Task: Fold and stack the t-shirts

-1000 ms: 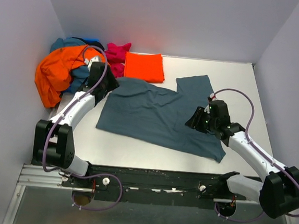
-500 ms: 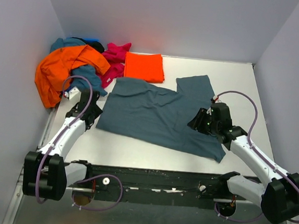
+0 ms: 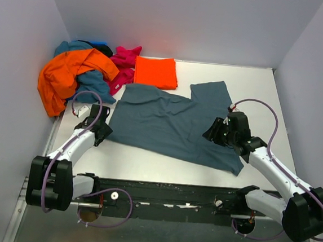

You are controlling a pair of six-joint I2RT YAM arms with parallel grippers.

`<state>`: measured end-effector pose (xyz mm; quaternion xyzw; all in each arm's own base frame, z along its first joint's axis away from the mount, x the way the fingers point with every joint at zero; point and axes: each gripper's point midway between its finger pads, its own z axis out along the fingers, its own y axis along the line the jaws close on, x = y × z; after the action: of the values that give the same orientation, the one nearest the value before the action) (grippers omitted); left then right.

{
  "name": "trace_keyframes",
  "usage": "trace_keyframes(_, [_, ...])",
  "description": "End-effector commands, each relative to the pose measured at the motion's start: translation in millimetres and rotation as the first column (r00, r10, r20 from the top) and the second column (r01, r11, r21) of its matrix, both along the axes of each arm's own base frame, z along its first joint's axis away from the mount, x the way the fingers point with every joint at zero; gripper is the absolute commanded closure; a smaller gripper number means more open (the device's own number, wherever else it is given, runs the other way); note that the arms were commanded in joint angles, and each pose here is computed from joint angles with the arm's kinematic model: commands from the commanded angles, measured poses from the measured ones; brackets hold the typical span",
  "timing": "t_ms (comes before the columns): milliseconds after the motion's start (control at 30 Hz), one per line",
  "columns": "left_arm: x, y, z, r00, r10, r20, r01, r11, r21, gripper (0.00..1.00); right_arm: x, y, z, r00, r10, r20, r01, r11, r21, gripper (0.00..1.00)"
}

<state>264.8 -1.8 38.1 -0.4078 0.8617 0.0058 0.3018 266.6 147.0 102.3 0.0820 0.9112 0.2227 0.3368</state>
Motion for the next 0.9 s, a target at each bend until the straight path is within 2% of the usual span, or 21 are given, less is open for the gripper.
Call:
trace_keyframes(0, [-3,-2,-5,1.0,0.005,0.0,-0.005,1.0,-0.023,0.48,-2,-3,-5,1.0,-0.015,-0.005,0.015,1.0,0.003,0.49])
trace_keyframes(100, [0,-9,-15,1.0,-0.014,-0.002,0.014,0.998,-0.056,0.58,-3,-3,-8,1.0,-0.014,-0.018,0.014,1.0,0.003,0.49])
trace_keyframes(167, [4,-16,-21,0.999,-0.043,-0.001,0.043,0.996,-0.082,0.77,-3,-2,-8,1.0,-0.015,-0.019,0.015,1.0,0.004,0.49])
trace_keyframes(267, [7,-21,-29,0.999,-0.053,0.012,0.054,0.993,-0.109,0.91,-2,-5,-7,1.0,-0.027,-0.015,0.027,1.0,-0.002,0.49])
trace_keyframes(300, [7,-22,-32,0.998,-0.054,0.015,0.055,0.992,-0.113,1.0,-2,-7,-7,0.999,-0.037,-0.014,0.036,0.999,-0.009,0.49])
trace_keyframes(467, [-17,-10,-29,0.999,0.044,0.011,-0.043,0.994,-0.098,1.0,0,-35,-8,0.985,-0.173,-0.01,0.172,0.98,-0.097,0.49])
trace_keyframes(567, [-33,2,-12,0.991,0.12,0.055,-0.115,0.99,-0.083,1.0,0,-53,-8,0.969,-0.248,-0.004,0.244,0.959,-0.147,0.48])
trace_keyframes(667, [-56,12,0,0.981,0.189,0.044,-0.185,0.979,-0.08,1.0,0,-65,-7,0.949,-0.315,-0.006,0.309,0.935,-0.173,0.48])
trace_keyframes(800, [-82,16,3,0.971,0.24,0.02,-0.237,0.968,-0.083,1.0,-6,-81,-11,0.909,-0.415,-0.031,0.399,0.892,-0.214,0.48])
trace_keyframes(867, [-83,15,0,0.97,0.239,0.042,-0.234,0.968,-0.094,1.0,-11,-85,-15,0.895,-0.443,-0.047,0.423,0.878,-0.226,0.48])
